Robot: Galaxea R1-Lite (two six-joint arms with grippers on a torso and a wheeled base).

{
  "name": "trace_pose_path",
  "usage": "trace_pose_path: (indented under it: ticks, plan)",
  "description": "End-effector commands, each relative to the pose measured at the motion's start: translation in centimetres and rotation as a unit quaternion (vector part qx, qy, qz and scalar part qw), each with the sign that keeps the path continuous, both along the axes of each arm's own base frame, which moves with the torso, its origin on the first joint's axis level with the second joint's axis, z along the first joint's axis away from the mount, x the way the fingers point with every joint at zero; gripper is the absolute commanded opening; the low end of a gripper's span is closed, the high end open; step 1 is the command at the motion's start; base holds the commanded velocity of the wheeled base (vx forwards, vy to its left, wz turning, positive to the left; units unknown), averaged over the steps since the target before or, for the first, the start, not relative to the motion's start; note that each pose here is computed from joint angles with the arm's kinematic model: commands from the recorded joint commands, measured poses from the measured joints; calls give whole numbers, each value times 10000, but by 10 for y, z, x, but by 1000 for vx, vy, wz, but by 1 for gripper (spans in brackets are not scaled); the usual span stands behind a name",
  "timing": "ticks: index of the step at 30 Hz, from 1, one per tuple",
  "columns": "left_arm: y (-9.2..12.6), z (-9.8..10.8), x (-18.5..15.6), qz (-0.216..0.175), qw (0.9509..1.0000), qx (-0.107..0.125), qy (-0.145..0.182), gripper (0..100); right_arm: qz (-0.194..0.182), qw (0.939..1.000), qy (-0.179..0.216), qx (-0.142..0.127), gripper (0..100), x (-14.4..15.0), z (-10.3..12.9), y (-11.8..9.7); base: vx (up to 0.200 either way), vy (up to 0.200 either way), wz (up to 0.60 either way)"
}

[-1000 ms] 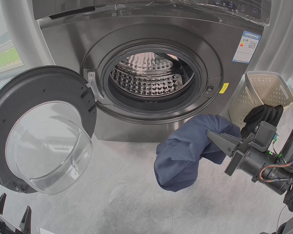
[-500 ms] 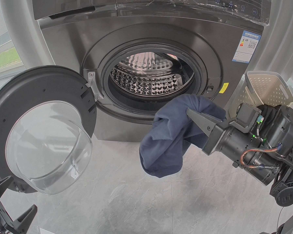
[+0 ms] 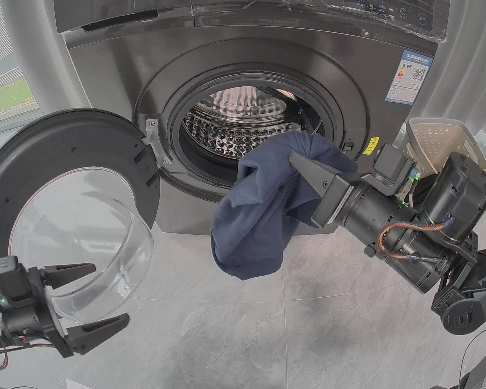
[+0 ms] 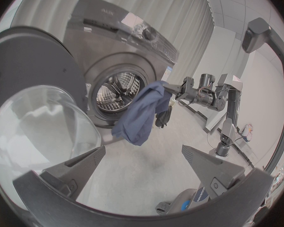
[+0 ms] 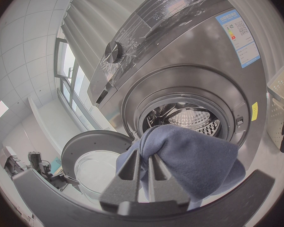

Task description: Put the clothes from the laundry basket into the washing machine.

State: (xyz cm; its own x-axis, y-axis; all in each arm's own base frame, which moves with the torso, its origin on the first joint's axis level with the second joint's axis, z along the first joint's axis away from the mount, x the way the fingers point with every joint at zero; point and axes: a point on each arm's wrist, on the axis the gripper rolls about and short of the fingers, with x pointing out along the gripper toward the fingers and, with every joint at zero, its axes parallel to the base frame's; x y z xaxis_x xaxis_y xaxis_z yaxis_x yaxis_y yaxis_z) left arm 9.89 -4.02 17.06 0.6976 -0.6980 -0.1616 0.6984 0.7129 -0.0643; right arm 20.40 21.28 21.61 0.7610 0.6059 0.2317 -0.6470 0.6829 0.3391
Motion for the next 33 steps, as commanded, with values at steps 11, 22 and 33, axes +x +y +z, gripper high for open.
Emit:
trace_pose_path:
  ticks: [11, 22, 33]
  plan:
    - [-68, -50, 94, -797, 9915, 342, 967, 100, 55, 9999, -82, 130, 0, 3, 7, 5, 0, 0, 0]
    - [-83, -63, 122, -728, 9902, 19, 1194, 100, 99, 9997, -139, 181, 0, 0, 12, 6, 0, 0, 0]
    - [-104, -80, 150, -776, 9866, 14, 1432, 100, 115, 9996, -153, 199, 0, -3, 13, 4, 0, 0, 0]
